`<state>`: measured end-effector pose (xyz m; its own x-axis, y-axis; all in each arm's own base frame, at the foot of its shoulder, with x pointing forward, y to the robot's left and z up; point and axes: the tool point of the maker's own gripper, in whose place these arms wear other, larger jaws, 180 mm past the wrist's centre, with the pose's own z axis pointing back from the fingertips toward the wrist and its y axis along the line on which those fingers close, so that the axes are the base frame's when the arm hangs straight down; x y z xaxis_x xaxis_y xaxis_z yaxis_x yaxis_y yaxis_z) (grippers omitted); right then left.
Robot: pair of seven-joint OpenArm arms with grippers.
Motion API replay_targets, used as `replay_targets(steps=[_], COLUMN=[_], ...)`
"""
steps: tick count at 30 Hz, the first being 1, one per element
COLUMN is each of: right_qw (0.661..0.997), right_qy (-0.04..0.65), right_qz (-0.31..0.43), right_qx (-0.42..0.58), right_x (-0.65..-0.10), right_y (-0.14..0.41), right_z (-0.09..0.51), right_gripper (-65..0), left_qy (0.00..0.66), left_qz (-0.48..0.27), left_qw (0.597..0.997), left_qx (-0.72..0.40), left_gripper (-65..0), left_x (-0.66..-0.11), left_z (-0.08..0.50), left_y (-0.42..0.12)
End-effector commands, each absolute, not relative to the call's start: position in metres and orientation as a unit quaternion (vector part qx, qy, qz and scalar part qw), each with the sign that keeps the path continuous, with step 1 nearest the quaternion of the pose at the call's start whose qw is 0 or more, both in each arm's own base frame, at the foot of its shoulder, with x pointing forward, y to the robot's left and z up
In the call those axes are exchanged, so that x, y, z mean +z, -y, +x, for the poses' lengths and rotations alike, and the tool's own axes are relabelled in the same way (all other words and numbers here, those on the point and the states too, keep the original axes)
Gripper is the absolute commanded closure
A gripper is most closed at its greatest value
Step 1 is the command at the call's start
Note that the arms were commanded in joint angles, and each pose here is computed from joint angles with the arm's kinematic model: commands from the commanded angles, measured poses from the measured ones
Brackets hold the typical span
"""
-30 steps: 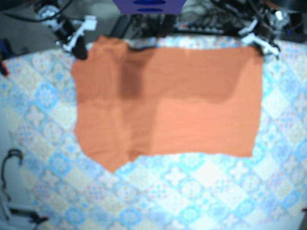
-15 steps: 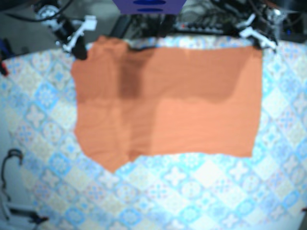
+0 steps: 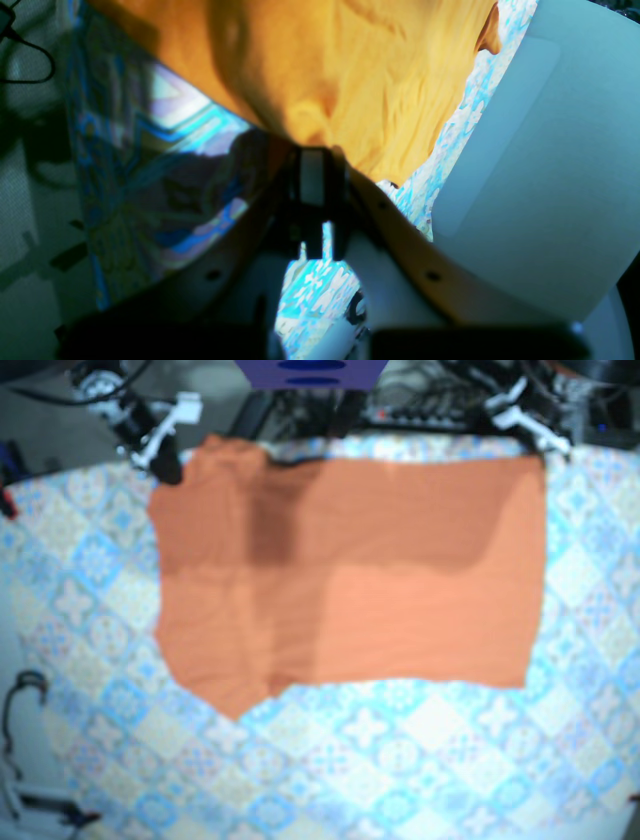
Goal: Fold the T-shirt properly
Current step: 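Move the left gripper down to the shirt corner nearest it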
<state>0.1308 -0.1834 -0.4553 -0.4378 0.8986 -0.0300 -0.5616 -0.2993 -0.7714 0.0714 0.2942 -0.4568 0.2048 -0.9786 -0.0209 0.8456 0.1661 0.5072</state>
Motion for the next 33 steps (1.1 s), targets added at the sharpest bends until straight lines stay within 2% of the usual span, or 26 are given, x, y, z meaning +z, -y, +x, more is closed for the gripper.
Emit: replay_targets(steps=[1,22,33], right_qw=[0.465,0.466,0.466], right_qy=[0.363,0.363,0.362], right_qz=[-0.248,-0.247,-0.247], right_qx=[0.768,0.769,0.769], right_x=[-0.447,-0.448,-0.448], right_y=[0.185,0.185,0.185], right_z=[0.135,0.135,0.135], right_gripper=[0.0,0.0,0.0], left_qy=[0.161,0.160,0.157], left_qz=[0.226,0.259,0.244], left_qw=[0.741,0.745,0.745], left_qx=[-0.612,-0.593,-0.601], left_gripper=[-28.9,-28.9,-28.9], left_x=[-0.449,-0.449,-0.456], left_z=[0.078,0.102,0.094], left_y=[-0.302,-0.325,-0.315])
